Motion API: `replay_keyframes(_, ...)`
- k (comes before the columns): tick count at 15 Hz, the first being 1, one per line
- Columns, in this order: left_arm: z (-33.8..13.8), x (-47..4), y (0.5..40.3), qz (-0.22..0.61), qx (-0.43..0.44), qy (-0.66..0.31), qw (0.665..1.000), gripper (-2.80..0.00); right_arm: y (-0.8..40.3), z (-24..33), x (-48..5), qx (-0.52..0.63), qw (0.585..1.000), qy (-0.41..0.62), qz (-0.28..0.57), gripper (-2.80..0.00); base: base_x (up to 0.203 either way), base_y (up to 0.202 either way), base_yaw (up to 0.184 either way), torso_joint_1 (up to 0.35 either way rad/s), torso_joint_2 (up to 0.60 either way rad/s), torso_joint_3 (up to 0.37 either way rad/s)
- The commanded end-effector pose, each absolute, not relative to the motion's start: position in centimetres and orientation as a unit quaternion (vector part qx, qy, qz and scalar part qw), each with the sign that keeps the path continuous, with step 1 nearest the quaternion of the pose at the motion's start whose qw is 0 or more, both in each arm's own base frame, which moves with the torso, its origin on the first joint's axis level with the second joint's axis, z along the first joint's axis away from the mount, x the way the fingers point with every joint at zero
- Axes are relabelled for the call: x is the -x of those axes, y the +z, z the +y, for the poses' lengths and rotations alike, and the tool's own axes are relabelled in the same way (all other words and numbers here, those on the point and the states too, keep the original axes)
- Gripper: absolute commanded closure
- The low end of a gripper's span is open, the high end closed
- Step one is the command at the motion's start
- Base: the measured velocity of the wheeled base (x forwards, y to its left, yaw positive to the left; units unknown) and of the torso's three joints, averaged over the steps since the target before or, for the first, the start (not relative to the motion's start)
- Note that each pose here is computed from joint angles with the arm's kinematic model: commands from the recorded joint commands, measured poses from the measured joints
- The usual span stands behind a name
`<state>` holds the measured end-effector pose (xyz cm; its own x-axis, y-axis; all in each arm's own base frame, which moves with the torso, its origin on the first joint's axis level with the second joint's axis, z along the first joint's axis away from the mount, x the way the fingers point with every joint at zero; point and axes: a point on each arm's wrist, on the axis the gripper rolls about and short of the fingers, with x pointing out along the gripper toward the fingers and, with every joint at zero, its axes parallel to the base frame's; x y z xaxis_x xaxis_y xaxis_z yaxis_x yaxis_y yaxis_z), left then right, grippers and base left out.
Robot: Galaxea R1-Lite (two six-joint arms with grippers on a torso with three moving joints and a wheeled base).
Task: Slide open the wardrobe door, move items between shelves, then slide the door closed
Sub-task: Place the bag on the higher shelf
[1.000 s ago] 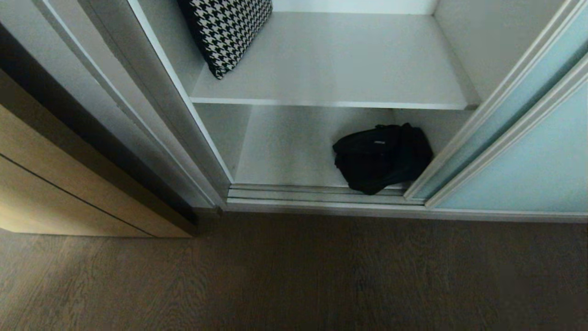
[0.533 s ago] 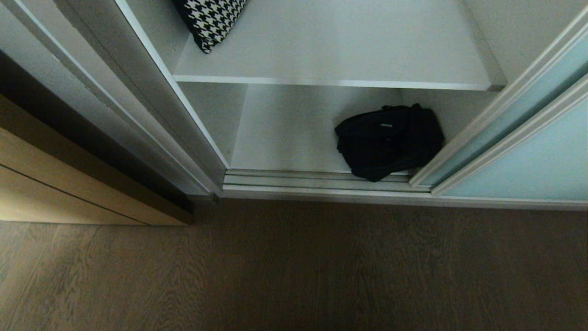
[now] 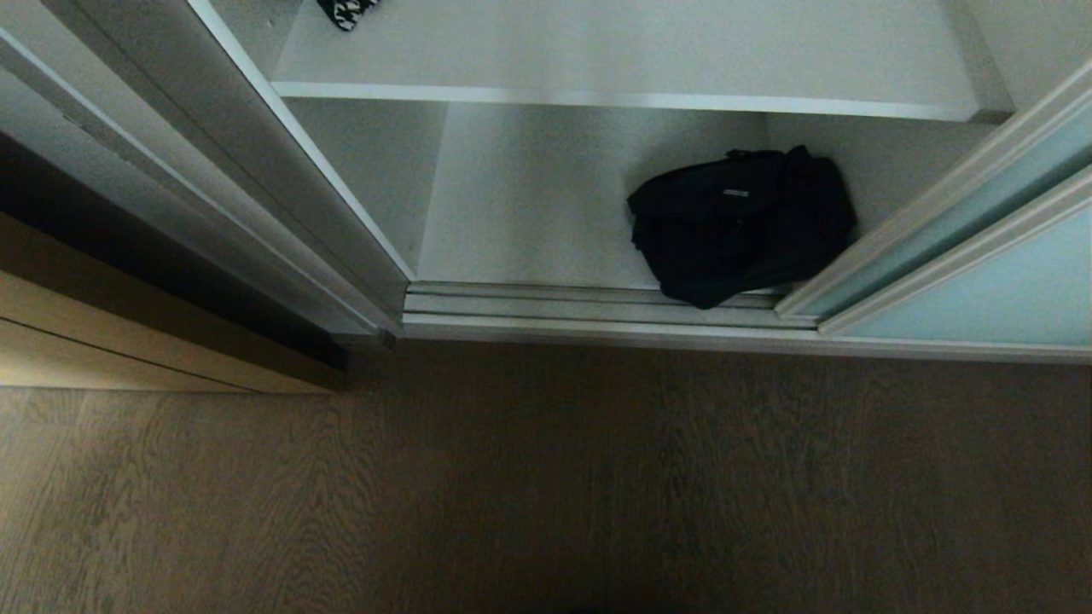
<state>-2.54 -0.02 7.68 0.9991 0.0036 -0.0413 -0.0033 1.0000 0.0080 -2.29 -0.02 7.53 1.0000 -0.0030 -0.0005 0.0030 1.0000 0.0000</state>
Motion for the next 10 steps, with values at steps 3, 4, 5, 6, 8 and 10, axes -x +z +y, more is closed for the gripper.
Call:
replay_keyframes(3,-0.02,2.53,7.69,0.021,-0.004,0.002,1.000,0.00,7.52,-0.02,2.30,0.000,1.000,-0.002,-0.001,0.00,0.000,0.000,0.000,0.002,0.00,-0.194)
replay_keyframes(4,-0.02,2.53,7.67,0.022,-0.004,0.002,1.000,0.00,7.53,-0.02,2.30,0.000,1.000,-0.002,-0.001,0.00,0.000,0.000,0.000,-0.002,0.00,-0.200)
replay_keyframes(5,-0.02,2.53,7.69,0.021,-0.004,0.002,1.000,0.00,7.53,-0.02,2.30,0.000,1.000,-0.002,-0.001,0.00,0.000,0.000,0.000,-0.001,0.00,-0.195)
replay_keyframes(6,-0.02,2.53,7.69,0.021,-0.004,0.002,1.000,0.00,7.53,-0.02,2.30,0.000,1.000,-0.002,-0.001,0.00,0.000,0.000,0.000,0.002,0.00,-0.184)
replay_keyframes(8,-0.02,2.53,7.69,0.021,-0.004,0.002,1.000,0.00,7.53,-0.02,2.30,0.000,1.000,-0.002,-0.001,0.00,0.000,0.000,0.000,0.000,0.00,-0.191)
replay_keyframes(10,-0.02,2.53,7.69,0.021,-0.004,0.002,1.000,0.00,7.53,-0.02,2.30,0.000,1.000,-0.002,-0.001,0.00,0.000,0.000,0.000,0.003,0.00,-0.200)
